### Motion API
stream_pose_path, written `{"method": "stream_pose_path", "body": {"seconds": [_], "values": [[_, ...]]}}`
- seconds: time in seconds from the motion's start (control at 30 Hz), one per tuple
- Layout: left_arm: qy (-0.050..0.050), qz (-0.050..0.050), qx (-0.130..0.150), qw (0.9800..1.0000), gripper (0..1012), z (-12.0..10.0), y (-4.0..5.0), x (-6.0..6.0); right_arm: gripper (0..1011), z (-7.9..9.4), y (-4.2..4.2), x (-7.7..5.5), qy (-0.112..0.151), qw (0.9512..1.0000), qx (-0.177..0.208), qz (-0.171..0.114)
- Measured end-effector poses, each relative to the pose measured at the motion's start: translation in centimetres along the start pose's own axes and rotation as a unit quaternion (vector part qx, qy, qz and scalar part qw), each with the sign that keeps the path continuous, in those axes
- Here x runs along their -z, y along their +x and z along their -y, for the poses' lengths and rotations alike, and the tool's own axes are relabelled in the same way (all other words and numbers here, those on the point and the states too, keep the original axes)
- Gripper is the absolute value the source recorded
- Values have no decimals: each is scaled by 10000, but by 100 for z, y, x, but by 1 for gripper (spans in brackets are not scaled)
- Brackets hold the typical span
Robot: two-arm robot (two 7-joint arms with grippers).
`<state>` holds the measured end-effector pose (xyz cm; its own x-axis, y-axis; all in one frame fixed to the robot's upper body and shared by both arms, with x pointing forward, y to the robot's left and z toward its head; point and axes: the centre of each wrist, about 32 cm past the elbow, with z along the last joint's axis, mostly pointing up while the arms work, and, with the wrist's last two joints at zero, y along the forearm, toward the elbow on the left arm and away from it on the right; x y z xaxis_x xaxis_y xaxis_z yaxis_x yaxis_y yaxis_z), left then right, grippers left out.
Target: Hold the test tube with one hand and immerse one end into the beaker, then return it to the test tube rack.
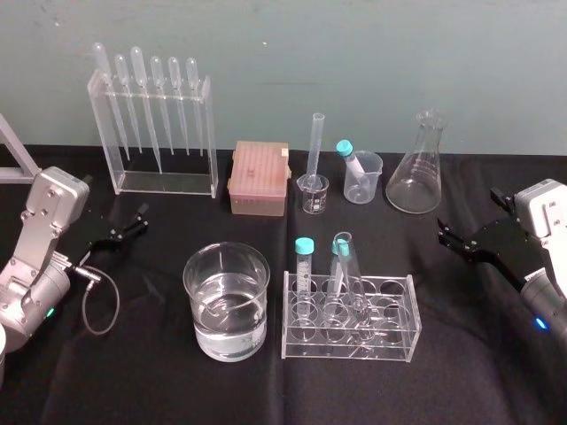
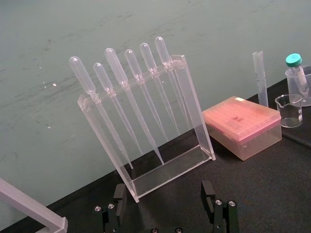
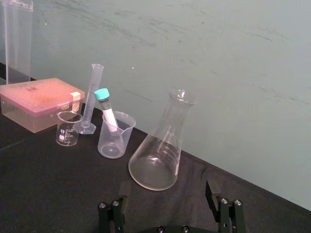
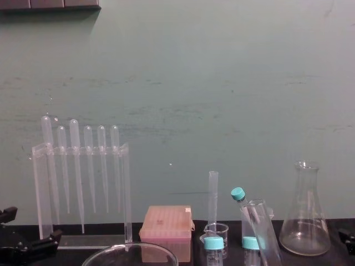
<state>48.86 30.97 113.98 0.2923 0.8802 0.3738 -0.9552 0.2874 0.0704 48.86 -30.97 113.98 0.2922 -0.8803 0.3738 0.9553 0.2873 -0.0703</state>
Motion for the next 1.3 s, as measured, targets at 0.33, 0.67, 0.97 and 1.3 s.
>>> {"method": "stream_pose_path", "body": {"seconds": [0.33, 0.67, 0.97, 1.3], "values": [[0, 0, 0, 10000, 1000, 0, 0, 0, 1003, 0, 0, 0, 0, 10000, 0, 0], [0, 0, 0, 10000, 1000, 0, 0, 0, 1003, 0, 0, 0, 0, 10000, 0, 0], [0, 0, 0, 10000, 1000, 0, 0, 0, 1003, 0, 0, 0, 0, 10000, 0, 0], [0, 0, 0, 10000, 1000, 0, 0, 0, 1003, 42, 98, -37, 129, 9996, 259, -21]]}}
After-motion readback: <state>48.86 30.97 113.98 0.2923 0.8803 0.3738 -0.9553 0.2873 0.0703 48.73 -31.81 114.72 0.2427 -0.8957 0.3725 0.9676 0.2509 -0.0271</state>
